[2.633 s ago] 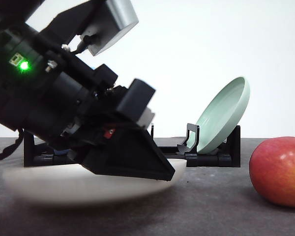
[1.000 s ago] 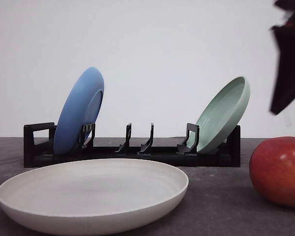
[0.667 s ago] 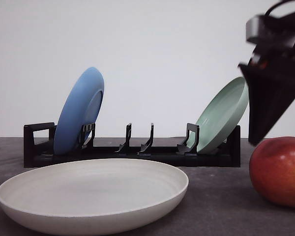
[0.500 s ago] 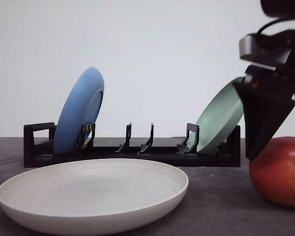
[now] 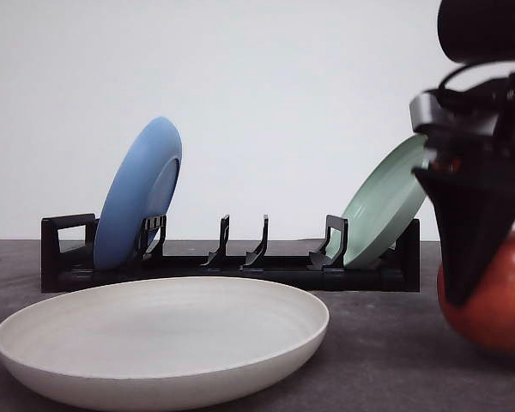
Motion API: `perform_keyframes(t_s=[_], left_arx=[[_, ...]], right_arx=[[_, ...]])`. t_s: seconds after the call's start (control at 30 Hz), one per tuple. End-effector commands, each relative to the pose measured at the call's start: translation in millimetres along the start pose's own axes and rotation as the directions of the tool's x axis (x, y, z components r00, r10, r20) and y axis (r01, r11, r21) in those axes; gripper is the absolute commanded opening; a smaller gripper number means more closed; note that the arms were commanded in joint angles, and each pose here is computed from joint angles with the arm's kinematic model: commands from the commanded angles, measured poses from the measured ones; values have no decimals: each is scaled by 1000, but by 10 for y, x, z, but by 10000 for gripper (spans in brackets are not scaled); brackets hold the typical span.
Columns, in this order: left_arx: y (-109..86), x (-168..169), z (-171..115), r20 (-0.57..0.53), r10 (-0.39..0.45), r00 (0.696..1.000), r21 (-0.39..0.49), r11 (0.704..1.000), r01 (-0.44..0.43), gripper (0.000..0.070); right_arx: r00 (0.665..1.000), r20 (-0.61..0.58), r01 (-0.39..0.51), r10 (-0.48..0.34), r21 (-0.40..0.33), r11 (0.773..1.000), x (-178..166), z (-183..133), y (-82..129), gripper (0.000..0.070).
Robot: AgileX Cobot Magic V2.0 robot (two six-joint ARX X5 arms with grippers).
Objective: Place pomegranate in white plate
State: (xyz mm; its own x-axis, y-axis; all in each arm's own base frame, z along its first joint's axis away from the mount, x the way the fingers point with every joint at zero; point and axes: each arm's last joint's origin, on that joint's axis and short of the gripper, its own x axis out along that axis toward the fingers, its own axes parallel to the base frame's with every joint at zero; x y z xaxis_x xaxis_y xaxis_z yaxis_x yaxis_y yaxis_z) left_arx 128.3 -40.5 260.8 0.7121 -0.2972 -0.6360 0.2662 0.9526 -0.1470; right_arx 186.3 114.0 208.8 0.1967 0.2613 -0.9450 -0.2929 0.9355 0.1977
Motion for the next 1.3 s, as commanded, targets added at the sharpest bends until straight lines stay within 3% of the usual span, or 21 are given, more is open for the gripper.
perform_keyframes(t_s=[0.0, 0.13, 0.37, 0.67, 0.9, 1.27], left_arx=[[-8, -12, 39, 15, -7, 1000, 8, 1000, 7, 322], [-8, -12, 39, 15, -7, 1000, 8, 1000, 7, 319], [-8, -12, 39, 15, -7, 1000, 5, 1000, 7, 319], [-8, -12, 40, 16, -7, 1000, 5, 1000, 7, 319], [-8, -12, 40, 16, -7, 1000, 6, 1000, 7, 319], [-8, -12, 40, 16, -7, 1000, 5, 1000, 7, 318]], right_arx=[[1000, 16, -19, 21, -89, 996, -100, 104, 103, 481], [999, -31, -32, 26, -213, 976, -181, 236, 344, 481], [995, -80, -77, 51, -372, 925, -8, 480, 901, 482], [992, -49, -128, 119, -486, 864, 339, 659, 1476, 491], [990, -63, -139, 124, -509, 849, 539, 623, 1604, 518], [990, -65, -139, 124, -513, 847, 633, 628, 1629, 545]])
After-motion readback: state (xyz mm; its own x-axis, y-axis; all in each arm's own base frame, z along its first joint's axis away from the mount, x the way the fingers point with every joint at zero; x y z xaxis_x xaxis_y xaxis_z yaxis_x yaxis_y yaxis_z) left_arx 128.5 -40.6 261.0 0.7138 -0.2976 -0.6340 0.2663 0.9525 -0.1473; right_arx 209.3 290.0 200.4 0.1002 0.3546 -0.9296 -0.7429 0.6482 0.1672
